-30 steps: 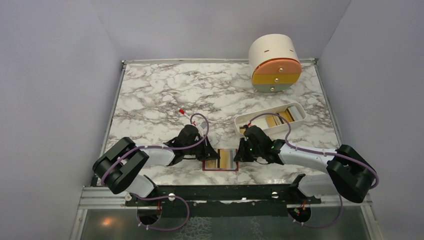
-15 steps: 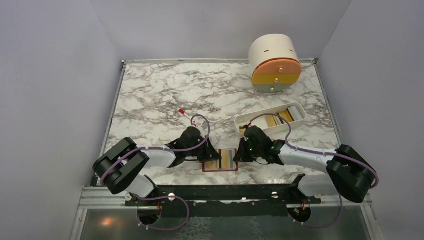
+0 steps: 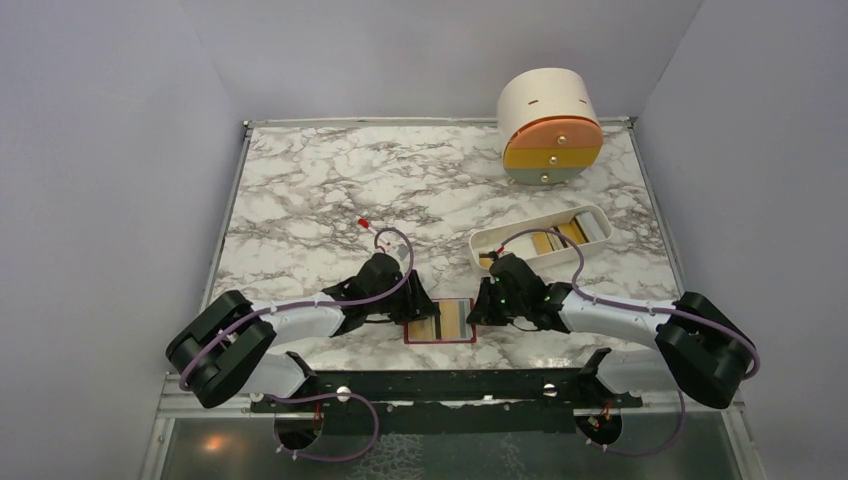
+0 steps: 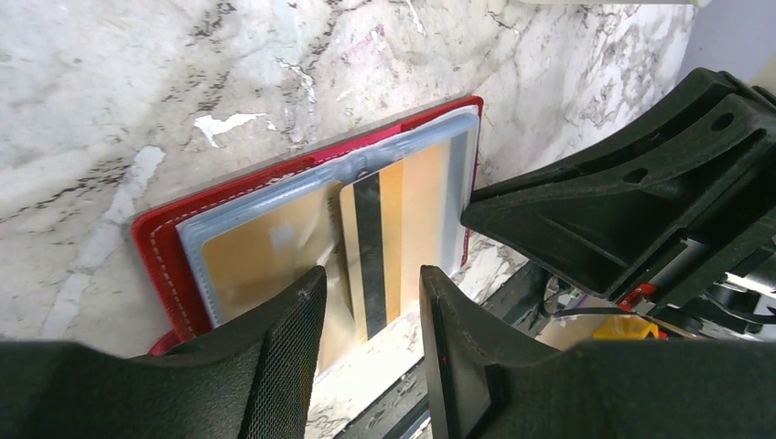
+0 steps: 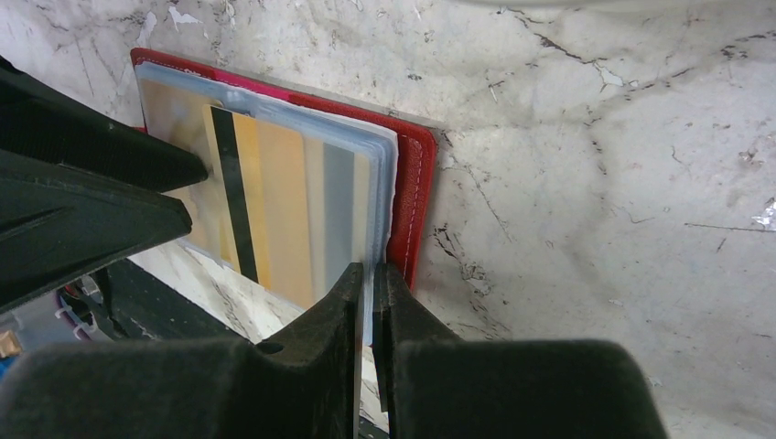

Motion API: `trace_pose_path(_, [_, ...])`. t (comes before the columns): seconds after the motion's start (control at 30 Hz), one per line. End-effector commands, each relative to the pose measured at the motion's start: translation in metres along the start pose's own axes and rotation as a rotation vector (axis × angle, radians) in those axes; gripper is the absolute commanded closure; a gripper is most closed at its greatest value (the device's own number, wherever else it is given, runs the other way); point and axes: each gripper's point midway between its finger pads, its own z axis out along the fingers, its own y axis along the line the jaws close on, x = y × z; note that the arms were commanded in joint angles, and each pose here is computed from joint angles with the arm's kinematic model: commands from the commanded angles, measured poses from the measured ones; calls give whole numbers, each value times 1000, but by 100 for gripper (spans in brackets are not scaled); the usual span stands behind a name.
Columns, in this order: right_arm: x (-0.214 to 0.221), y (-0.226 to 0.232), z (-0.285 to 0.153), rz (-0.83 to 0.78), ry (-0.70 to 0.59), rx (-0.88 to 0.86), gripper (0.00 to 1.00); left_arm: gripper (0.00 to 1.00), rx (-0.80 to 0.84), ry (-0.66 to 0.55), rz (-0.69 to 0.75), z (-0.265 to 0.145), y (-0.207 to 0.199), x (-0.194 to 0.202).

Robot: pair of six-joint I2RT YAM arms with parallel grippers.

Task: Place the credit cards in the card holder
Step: Insert the credit card into the card holder.

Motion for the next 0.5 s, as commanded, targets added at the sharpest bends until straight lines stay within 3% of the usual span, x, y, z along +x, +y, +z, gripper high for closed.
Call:
trace_pose_path(0.0, [16, -21, 0, -3, 33, 67, 92, 55, -57, -24, 25, -3, 8, -4])
trace_pose_path(0.23, [13, -17, -1, -3, 28, 56, 92, 54, -15, 11, 8, 2, 4, 5])
trace_pose_path(0.47, [13, -15, -1, -9, 31, 54, 92, 63, 3, 47, 18, 9, -3, 9])
